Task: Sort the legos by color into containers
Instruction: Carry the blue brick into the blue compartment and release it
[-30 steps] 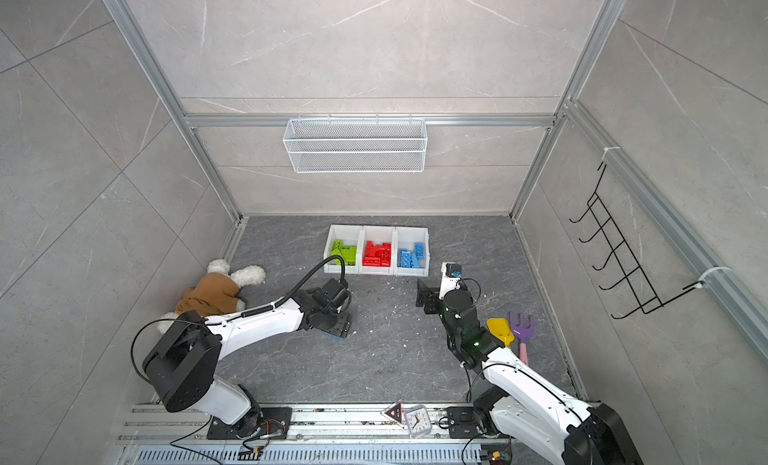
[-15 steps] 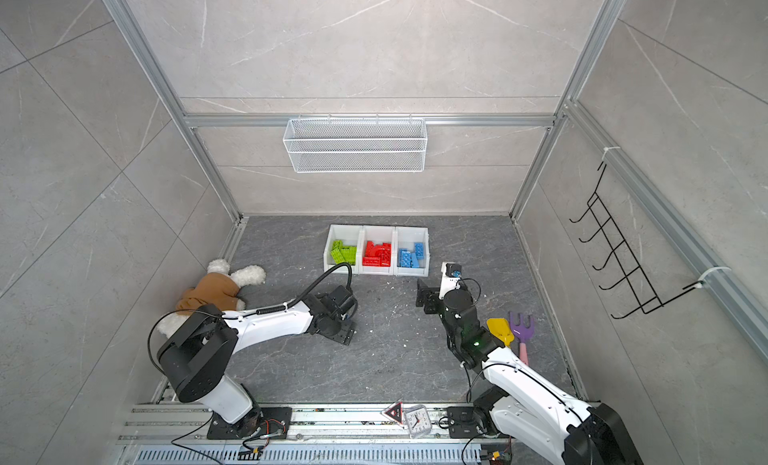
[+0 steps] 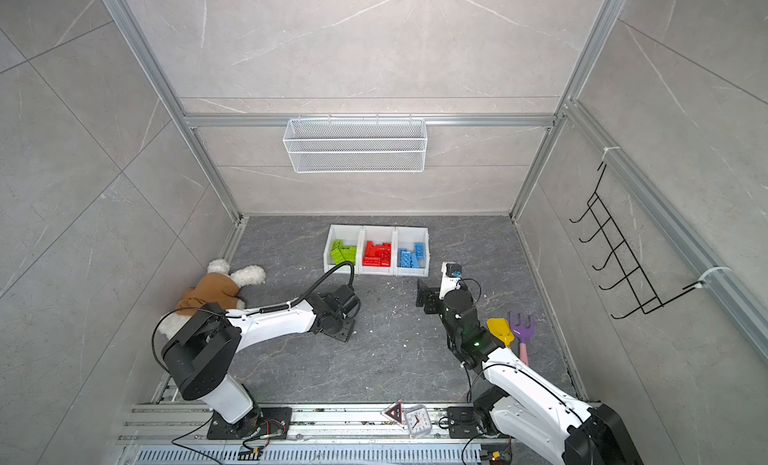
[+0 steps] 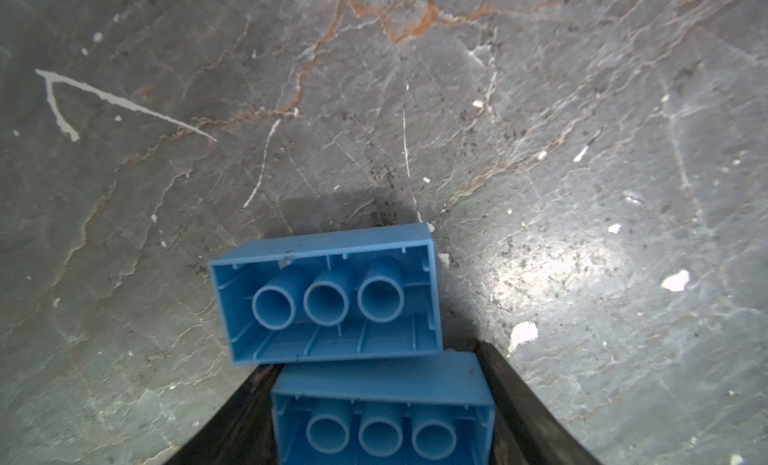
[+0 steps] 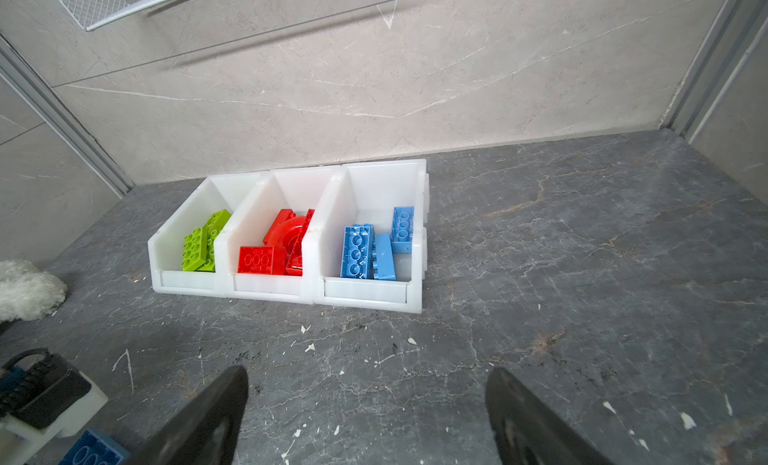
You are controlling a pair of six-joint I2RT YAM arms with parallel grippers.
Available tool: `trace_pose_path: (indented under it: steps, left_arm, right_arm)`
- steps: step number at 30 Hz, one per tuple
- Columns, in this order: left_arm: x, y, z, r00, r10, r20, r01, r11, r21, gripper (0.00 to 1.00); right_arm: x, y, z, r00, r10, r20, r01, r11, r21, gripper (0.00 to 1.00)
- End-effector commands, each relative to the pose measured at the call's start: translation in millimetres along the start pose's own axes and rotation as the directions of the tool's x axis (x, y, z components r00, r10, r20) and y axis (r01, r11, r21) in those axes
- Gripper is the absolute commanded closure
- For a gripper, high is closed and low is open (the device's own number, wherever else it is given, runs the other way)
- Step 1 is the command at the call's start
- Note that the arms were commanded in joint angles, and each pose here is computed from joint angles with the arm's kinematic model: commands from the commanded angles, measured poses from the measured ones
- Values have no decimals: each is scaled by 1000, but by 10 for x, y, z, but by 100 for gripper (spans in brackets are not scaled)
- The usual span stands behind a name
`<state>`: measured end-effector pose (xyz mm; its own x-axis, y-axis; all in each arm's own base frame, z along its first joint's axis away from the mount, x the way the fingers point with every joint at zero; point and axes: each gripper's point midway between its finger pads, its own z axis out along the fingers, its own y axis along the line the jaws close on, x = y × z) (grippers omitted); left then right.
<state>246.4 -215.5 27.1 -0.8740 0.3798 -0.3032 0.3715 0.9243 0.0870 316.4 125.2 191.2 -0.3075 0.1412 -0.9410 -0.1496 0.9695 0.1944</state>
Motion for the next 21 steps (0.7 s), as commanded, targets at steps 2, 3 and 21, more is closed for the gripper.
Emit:
trace_pose_path:
  steps: [2,3,21]
  left_arm:
    - [-267,-19,-307,996,-11,92,10,1000,16,45]
    - [-341,-56,-368,993,-2,115,-2,999,35,45]
    - [-2535,-788,-786,860,194,471,-284,950,128,47]
  right_arm:
    - [-157,36,-40,999,6,42,-6,1000,-14,9]
    - [-159,41,-46,999,6,44,-6,1000,-16,9]
    - [-278,27,-171,996,25,90,-23,999,-25,9]
